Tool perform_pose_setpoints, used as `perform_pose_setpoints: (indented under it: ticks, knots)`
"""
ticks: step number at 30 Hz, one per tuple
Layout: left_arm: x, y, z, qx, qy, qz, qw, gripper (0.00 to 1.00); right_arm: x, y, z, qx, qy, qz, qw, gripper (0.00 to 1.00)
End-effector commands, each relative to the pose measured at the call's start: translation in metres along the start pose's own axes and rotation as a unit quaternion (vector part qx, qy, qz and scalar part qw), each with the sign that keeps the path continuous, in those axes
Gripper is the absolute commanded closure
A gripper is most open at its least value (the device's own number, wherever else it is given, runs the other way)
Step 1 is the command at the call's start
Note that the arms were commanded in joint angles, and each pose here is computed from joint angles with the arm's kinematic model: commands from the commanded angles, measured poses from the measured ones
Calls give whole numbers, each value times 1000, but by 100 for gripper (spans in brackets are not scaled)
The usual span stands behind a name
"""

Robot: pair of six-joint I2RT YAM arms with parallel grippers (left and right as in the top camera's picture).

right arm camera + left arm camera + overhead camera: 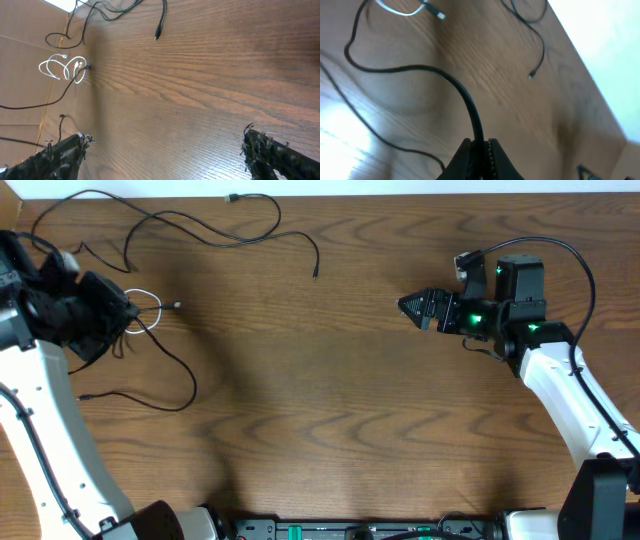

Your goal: Untangle cables

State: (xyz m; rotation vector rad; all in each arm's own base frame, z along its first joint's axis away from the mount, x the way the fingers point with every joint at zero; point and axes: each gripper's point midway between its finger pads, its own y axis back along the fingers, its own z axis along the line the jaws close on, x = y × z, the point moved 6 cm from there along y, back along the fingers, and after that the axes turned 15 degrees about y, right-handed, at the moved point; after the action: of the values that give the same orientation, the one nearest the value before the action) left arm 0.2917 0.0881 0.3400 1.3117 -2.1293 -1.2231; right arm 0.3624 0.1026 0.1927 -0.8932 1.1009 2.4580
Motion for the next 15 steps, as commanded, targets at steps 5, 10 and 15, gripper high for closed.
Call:
perform_pose_setpoints:
  ticks: [5,10,15]
  knots:
    - [17,35,-19,70,-102,-28,992,93,-1,1,0,2,8,0,1000,1]
    - [50,77,-50,212,-173,-19,962,92,-1,1,0,3,7,0,1000,1]
    - [92,109,-75,319,-251,10,914,93,-1,1,0,2,8,0,1000,1]
